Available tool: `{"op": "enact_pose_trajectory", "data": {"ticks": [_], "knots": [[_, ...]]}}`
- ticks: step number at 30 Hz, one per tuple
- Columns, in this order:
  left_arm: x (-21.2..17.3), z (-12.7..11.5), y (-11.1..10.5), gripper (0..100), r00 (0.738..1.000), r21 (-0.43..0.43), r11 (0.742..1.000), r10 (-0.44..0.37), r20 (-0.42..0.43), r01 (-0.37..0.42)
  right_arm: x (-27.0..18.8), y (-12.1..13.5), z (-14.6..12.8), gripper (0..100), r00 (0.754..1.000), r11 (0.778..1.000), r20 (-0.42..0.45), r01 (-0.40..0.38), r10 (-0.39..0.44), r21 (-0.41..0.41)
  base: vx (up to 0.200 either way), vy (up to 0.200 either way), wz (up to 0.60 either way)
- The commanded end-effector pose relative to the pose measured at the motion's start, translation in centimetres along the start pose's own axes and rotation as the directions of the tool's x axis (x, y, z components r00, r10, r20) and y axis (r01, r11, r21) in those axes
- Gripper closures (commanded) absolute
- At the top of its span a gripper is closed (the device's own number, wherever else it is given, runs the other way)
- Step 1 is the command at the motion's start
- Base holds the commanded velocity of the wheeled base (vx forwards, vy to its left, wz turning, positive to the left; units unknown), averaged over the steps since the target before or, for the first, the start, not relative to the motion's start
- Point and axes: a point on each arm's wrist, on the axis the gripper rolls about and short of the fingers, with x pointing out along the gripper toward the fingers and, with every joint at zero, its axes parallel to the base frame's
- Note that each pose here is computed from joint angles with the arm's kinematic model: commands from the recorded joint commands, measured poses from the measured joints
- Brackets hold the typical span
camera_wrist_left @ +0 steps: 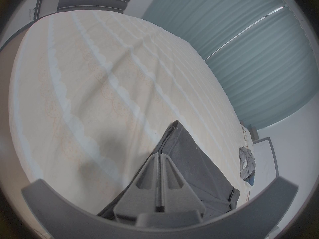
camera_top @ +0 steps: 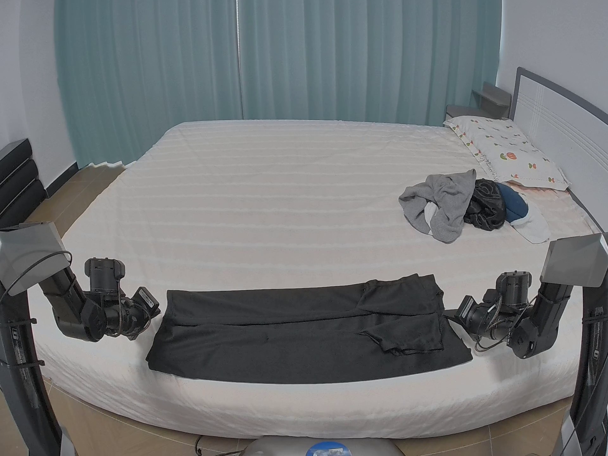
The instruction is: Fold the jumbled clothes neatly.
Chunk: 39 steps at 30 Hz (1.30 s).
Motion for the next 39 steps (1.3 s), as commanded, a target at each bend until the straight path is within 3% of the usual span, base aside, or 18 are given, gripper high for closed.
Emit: {"op": "enact_pose_trajectory", "data": {"ticks": [1, 10, 24, 31, 32, 39], "knots": [[0.2, 0.4, -0.2, 100, 1.000, -0.001, 1.000, -0.011, 0.010, 0.011, -0.1, 0.1, 0.1, 0, 1.000, 1.000, 0.001, -0.003, 0.003, 0.000, 0.000, 0.000, 0.00], [2.0, 1.2, -2.0, 100, 0.997, 0.028, 0.997, -0.066, 0.038, 0.065, -1.3, 0.4, 1.3, 0, 0.997, 0.995, 0.060, -0.043, 0.038, 0.089, 0.000, 0.000, 0.00], [5.1, 0.6, -2.8, 100, 0.996, 0.123, 0.989, -0.083, 0.028, 0.079, -1.8, 0.0, 1.4, 0, 0.996, 0.993, 0.074, -0.048, 0.040, 0.107, 0.000, 0.000, 0.00], [4.0, 2.0, -2.6, 100, 0.994, 0.074, 0.994, -0.086, 0.069, 0.081, -1.9, -0.1, 1.1, 0, 0.997, 0.993, 0.065, -0.043, 0.036, 0.110, 0.000, 0.000, 0.00], [3.9, 2.0, -2.6, 0, 0.994, 0.072, 0.994, -0.086, 0.069, 0.081, -1.9, 0.0, 1.1, 0, 0.997, 0.993, 0.064, -0.044, 0.037, 0.109, 0.000, 0.000, 0.00], [4.1, 1.9, -2.8, 0, 0.993, 0.067, 0.994, -0.092, 0.067, 0.088, -1.9, -0.1, 0.9, 0, 0.998, 0.993, 0.057, -0.044, 0.038, 0.110, 0.000, 0.000, 0.00]]}}
